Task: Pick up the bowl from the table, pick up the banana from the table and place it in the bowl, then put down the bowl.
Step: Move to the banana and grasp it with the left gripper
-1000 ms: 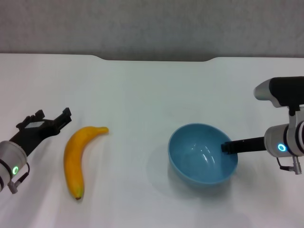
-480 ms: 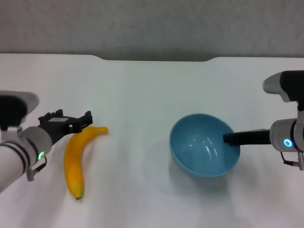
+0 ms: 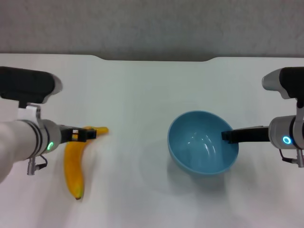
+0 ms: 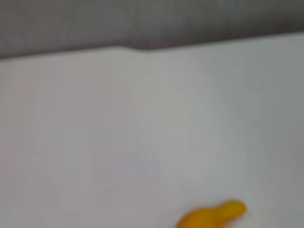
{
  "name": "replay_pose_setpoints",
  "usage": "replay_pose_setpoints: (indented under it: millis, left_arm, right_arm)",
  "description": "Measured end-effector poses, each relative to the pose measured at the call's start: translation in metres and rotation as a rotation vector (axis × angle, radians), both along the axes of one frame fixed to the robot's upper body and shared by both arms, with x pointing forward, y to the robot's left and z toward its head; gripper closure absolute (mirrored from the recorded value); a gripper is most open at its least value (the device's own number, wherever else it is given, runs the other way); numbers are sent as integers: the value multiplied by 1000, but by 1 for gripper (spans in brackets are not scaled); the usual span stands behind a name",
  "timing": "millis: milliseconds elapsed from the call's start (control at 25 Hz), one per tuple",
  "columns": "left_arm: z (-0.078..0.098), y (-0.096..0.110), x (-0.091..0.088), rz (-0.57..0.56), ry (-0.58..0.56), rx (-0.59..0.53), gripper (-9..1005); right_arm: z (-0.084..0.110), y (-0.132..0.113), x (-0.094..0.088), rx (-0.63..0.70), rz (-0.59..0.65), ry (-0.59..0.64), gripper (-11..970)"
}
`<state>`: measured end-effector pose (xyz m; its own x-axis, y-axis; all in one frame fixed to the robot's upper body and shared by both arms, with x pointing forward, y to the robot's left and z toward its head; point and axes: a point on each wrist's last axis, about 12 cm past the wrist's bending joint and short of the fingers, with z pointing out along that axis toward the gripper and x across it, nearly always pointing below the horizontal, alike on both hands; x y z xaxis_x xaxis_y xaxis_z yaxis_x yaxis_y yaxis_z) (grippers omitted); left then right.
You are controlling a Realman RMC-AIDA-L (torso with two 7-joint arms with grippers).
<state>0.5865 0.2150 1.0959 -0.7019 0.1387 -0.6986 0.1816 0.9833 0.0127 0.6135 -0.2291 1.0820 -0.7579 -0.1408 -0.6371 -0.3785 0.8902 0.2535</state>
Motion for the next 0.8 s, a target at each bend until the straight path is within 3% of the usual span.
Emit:
replay_pose_setpoints:
  millis: [360, 800]
  left_arm:
    - [-10, 0, 0, 3, 79, 73, 120]
    - [-9, -11, 3, -30, 68, 73, 119]
  right_arm:
    - [1, 0, 1, 2, -6, -10, 926]
    - [7, 1, 2, 19, 1, -15, 926]
